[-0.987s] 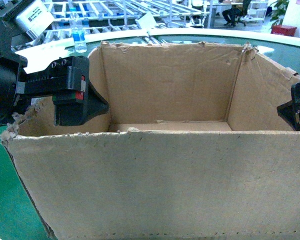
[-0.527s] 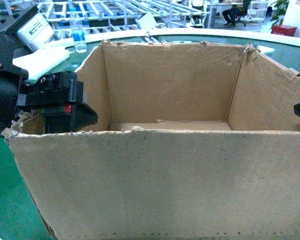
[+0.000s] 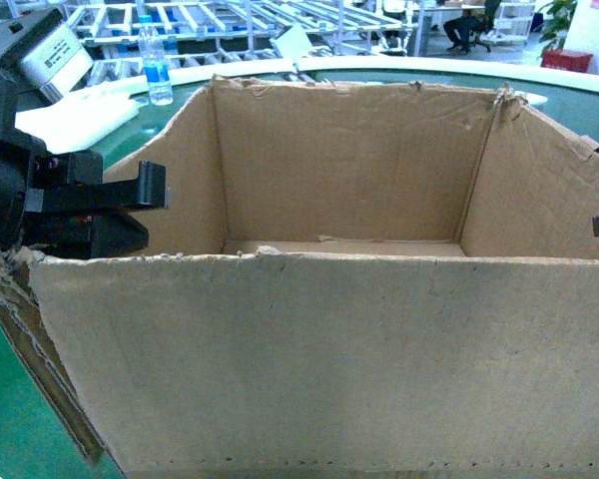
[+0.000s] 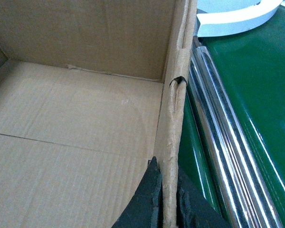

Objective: Sort boxes to right shelf from conveyor

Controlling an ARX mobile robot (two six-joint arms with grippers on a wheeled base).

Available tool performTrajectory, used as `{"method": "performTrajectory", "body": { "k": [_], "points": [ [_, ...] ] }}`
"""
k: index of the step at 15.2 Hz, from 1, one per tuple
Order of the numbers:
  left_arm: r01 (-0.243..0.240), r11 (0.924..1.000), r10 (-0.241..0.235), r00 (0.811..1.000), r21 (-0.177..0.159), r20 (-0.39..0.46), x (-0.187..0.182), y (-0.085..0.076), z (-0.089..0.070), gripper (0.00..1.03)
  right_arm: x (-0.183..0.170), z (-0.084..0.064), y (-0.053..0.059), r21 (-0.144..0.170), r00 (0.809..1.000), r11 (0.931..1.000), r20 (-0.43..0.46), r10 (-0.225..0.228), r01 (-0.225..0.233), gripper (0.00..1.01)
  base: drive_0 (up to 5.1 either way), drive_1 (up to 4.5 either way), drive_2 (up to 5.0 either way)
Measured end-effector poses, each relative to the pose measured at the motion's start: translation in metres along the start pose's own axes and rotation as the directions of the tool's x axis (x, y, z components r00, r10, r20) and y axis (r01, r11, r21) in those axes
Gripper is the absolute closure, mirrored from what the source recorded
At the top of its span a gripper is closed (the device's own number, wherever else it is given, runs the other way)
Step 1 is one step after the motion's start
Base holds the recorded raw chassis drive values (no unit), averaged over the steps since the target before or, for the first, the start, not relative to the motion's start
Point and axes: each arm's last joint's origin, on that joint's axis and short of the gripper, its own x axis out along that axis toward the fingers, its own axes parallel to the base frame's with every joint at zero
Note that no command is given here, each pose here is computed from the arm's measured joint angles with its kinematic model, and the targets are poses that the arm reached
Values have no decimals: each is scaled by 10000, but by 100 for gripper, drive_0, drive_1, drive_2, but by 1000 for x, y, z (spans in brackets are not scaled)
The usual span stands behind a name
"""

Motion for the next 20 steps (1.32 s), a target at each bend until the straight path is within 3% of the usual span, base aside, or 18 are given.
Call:
{"method": "performTrajectory", "body": {
  "k": [3,6,7,8,9,14,20],
  "points": [
    [82,9999,-85,9993,93,361,-12,-5,6,99,-9,9,-4,153,9989,9998,458,-95,88,98,0,0,0],
    [248,9993,-293,9856,286,1664,-35,-15,41,99,-30,53,-13,331,9797,9989,1964,-388,329,98,0,0,0],
    [347,9984,-447,9677,443,2482,-48,-19,55,99,-40,70,-15,314,9628,9988,2667,-444,374,98,0,0,0],
    [286,9978,-455,9535,606,2979,-58,-22,61,99,-49,79,-16,239,9453,9988,3227,-474,420,98,0,0,0],
    [273,9972,-479,9472,692,3170,-63,-24,63,99,-55,81,-16,185,9390,9989,3407,-464,426,98,0,0,0],
    [249,9975,-435,9549,668,2938,-59,-23,61,99,-50,78,-17,181,9478,9988,3150,-491,457,98,0,0,0],
    [252,9974,-438,9556,670,2915,-59,-23,60,99,-50,78,-18,164,9483,9988,3136,-483,454,98,-1,-407,405]
  ]
}}
